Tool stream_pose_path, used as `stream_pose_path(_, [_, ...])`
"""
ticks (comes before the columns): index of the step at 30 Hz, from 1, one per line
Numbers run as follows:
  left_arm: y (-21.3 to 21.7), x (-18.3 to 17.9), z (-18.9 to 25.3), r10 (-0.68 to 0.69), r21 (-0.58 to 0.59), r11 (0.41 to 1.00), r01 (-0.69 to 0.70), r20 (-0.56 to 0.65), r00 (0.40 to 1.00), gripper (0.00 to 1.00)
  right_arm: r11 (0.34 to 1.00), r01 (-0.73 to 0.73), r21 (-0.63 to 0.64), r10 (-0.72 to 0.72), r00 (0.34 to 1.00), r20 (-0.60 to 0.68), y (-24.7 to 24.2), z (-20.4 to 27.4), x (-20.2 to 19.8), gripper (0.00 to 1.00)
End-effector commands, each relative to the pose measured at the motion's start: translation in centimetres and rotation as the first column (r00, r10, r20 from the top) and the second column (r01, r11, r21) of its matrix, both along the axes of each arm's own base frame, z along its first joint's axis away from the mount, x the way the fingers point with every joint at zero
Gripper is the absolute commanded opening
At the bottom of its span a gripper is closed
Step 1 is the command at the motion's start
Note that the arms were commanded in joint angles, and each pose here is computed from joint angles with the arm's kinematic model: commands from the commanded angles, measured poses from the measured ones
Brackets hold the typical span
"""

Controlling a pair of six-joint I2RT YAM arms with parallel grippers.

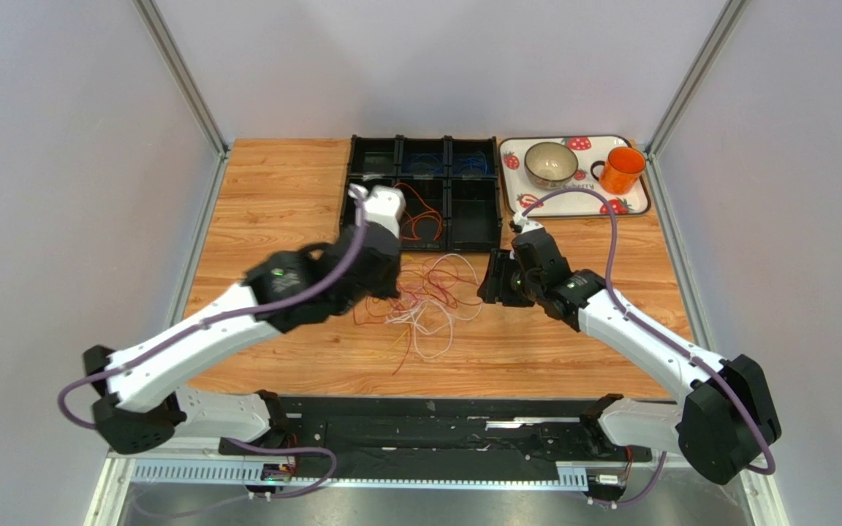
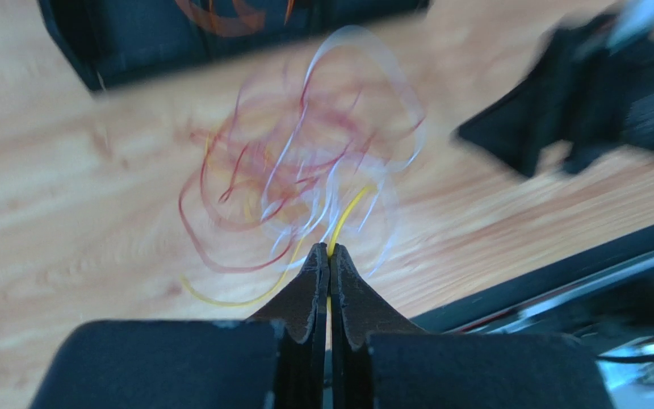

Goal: Untangle the cables
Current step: Untie the cable.

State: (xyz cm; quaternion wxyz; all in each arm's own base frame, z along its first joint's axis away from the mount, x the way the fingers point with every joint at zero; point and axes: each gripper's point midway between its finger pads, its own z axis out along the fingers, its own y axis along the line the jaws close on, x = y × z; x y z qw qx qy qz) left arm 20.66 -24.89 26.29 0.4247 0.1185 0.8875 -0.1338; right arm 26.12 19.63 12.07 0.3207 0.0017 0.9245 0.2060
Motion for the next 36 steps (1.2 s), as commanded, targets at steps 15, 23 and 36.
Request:
stream_pose_path(15, [7.1, -1.1, 26.7, -0.033, -0.195, 0.966, 0.172, 0.564, 0.825, 0.00, 0.998, -0.005, 0.057, 0.004, 1.000, 0.018, 1.3, 0.6, 0.7, 0.53])
stream_pose_path(23, [5.6, 0.5, 27.1, -0.032, -0.149, 0.979, 0.141, 0.567, 0.823, 0.00, 0.993, -0.057, 0.102, 0.055, 0.998, 0.025, 2.3, 0.7, 0.3, 0.53])
stream_pose_path(36, [6.4, 1.9, 38.1, 0.072, -0.182, 0.976, 0.118, 0.783, 0.617, 0.00, 0.878, -0.349, 0.326, 0.346, 0.936, 0.071, 8.7, 2.6, -3.3, 0.56])
